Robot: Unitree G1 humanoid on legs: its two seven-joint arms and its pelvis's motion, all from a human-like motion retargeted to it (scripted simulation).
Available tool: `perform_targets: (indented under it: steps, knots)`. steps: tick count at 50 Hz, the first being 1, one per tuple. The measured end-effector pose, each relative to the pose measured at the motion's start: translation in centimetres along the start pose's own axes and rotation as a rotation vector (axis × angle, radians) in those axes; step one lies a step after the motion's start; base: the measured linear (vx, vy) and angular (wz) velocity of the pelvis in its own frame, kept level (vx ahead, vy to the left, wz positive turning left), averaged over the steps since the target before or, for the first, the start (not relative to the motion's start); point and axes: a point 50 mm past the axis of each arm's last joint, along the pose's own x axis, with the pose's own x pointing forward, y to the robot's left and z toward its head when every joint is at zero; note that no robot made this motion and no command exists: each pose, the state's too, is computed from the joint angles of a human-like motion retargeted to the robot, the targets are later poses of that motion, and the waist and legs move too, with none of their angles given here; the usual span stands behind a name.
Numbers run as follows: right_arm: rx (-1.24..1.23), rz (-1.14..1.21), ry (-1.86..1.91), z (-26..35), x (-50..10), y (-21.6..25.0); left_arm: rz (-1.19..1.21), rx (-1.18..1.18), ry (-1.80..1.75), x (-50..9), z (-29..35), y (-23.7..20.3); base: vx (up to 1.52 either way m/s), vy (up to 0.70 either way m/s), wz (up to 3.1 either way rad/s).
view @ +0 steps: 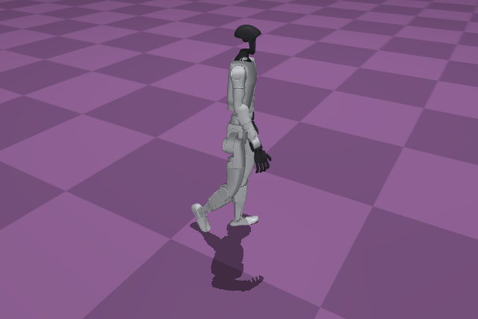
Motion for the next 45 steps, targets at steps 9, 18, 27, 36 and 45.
perform_targets:
  steps: [9, 18, 27, 36, 45]
  knots:
    - [0.093, 0.261, 0.265, -8.6, -2.4, 9.2, 0.014, 0.515, -0.580, -5.8, 21.6, -7.2, 0.38, 0.05, 2.30]
    - [0.230, 0.306, 0.316, -11.0, -4.3, 13.1, -0.158, 0.600, -1.333, -19.8, 31.8, -16.5, 0.38, -0.09, 2.22]
    - [0.104, 0.229, 0.355, -10.3, -3.1, 10.4, -0.153, 0.437, -1.415, -20.0, 30.8, -14.4, 0.48, -0.19, 0.91]
    - [0.227, -0.097, 0.294, -7.2, -1.2, 3.7, 0.086, 0.385, -0.638, -4.1, 17.7, -6.3, 0.54, -0.21, 0.44]
    - [0.265, -0.140, 0.113, 2.5, -0.6, -7.0, 0.283, -0.016, 0.016, -0.7, 0.9, 2.6, -0.08, -0.52, 5.69]
